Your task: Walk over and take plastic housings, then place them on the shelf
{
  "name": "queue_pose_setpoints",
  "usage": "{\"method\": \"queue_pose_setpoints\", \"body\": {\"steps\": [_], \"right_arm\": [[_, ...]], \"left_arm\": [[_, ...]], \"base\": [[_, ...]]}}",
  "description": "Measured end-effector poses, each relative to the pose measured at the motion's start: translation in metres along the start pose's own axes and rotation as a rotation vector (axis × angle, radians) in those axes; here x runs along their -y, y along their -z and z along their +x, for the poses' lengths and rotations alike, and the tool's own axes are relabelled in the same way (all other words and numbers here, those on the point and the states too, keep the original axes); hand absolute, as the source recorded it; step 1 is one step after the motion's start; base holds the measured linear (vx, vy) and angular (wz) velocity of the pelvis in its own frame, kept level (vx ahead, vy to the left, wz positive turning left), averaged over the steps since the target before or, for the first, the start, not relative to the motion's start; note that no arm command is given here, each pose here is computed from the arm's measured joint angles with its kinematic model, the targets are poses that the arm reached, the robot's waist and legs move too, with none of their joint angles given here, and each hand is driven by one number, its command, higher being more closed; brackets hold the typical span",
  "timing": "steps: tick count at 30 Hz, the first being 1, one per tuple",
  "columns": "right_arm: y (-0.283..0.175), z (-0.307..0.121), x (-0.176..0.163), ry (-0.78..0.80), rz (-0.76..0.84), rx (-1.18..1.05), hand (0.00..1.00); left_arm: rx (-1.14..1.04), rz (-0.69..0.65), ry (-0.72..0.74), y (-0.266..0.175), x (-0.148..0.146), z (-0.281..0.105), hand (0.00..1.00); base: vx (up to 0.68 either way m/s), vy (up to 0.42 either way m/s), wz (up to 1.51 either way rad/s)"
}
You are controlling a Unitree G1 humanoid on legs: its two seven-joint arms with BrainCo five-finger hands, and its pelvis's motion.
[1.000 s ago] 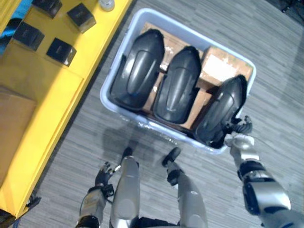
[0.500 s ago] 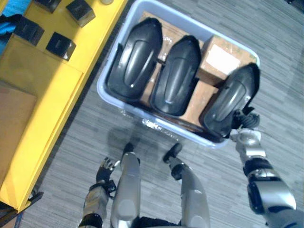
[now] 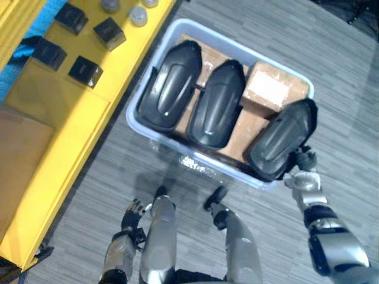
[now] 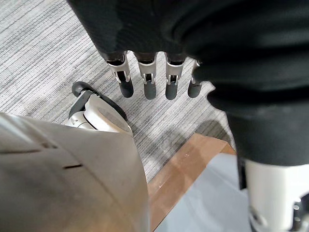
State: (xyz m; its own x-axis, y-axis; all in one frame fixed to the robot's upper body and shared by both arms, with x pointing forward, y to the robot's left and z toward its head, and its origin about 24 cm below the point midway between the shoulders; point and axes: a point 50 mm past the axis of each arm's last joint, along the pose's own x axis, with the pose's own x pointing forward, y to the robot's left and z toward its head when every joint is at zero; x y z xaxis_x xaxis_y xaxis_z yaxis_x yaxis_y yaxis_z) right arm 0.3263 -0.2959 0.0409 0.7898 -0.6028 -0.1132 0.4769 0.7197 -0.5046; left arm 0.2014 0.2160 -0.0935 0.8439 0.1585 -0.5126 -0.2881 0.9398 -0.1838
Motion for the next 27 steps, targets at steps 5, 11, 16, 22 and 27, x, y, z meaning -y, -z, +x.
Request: {"method": "queue_pose_setpoints", "body": {"steps": [5,11,16,22,27], "right_arm": [[-0.015,0.000,0.014,0.093,-0.007,0.081,1.00],[-0.022,-0.011,0.033,0.183,-0.010,0.182,1.00],[-0.021,-0.037,0.026,0.183,-0.089,0.291,1.00],[-0.058,-0.058,0.027,0.201,-0.163,0.540,1.00],[-0.087,-0.067,0.016,0.107,-0.202,0.751,1.00]], "left_arm": [[0.097,0.002,0.019,-0.012,-0.001,-0.008,0.00],[0.266,-0.064,0.104,-0.045,0.016,-0.020,0.00],[0.358,-0.063,0.114,-0.073,0.028,-0.032,0.00],[0.514,0.145,0.165,-0.129,0.052,-0.038,0.00],[0.612,0.371,0.213,-0.179,0.065,-0.031,0.00]], "base": [[0.07,-0.003,0.01],[0.13,-0.002,0.03],[0.14,0.011,0.02],[0.07,0.010,-0.06],[-0.01,0.004,-0.16]]}}
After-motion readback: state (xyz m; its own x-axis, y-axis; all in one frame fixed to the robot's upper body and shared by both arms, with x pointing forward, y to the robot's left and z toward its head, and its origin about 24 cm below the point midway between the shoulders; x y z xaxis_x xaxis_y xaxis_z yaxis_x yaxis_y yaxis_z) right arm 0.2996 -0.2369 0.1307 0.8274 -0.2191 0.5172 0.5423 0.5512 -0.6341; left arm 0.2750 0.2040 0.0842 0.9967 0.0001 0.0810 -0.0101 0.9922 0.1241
